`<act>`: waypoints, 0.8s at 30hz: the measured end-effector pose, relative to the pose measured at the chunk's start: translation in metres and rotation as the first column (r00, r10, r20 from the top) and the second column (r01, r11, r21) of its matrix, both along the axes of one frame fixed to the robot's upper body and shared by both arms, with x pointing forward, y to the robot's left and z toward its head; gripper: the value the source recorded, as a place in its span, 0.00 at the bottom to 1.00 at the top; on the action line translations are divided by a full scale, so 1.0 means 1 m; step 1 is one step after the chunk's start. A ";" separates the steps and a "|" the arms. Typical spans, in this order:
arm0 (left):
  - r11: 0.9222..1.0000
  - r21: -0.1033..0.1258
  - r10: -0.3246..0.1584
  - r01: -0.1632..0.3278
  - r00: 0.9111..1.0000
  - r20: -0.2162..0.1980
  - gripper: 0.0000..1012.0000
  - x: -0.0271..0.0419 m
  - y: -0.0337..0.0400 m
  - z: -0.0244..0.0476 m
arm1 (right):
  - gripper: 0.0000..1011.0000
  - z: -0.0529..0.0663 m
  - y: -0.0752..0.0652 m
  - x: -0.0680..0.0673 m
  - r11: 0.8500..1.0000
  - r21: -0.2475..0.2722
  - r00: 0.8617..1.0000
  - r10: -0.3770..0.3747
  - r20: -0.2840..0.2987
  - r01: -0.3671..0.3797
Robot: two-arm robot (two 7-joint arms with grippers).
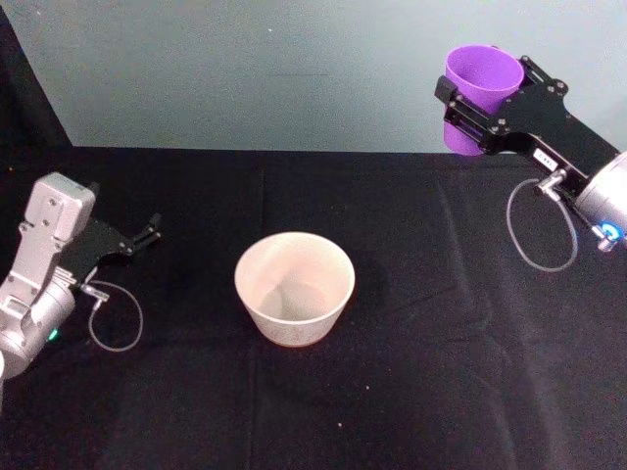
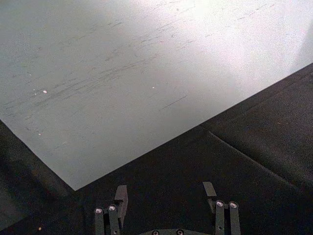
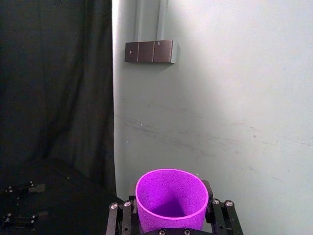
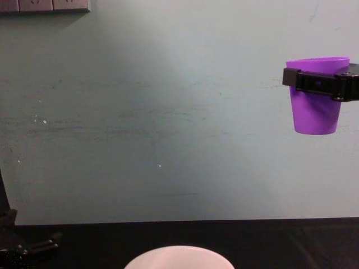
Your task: Pick up the cup and pour the mung beans from the cup into the bowl.
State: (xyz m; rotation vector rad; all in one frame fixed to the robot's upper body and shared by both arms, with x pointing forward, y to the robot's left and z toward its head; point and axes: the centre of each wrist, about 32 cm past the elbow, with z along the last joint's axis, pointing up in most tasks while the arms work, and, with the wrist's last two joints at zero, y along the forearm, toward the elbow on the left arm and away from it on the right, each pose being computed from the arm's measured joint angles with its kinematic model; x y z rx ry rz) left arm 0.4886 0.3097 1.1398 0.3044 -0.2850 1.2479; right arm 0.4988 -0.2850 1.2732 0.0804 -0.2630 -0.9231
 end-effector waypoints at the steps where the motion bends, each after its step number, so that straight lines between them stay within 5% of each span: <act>1: 1.000 0.000 0.000 0.000 1.000 0.000 0.99 0.0000 0.0000 0.0000 | 0.74 0.000 0.000 0.000 1.000 0.000 1.000 0.000 0.000 0.000; 24: 1.000 0.000 0.000 0.000 1.000 0.000 0.99 0.0000 0.0000 0.0000 | 0.74 0.000 0.000 0.000 1.000 0.000 1.000 0.000 0.000 0.000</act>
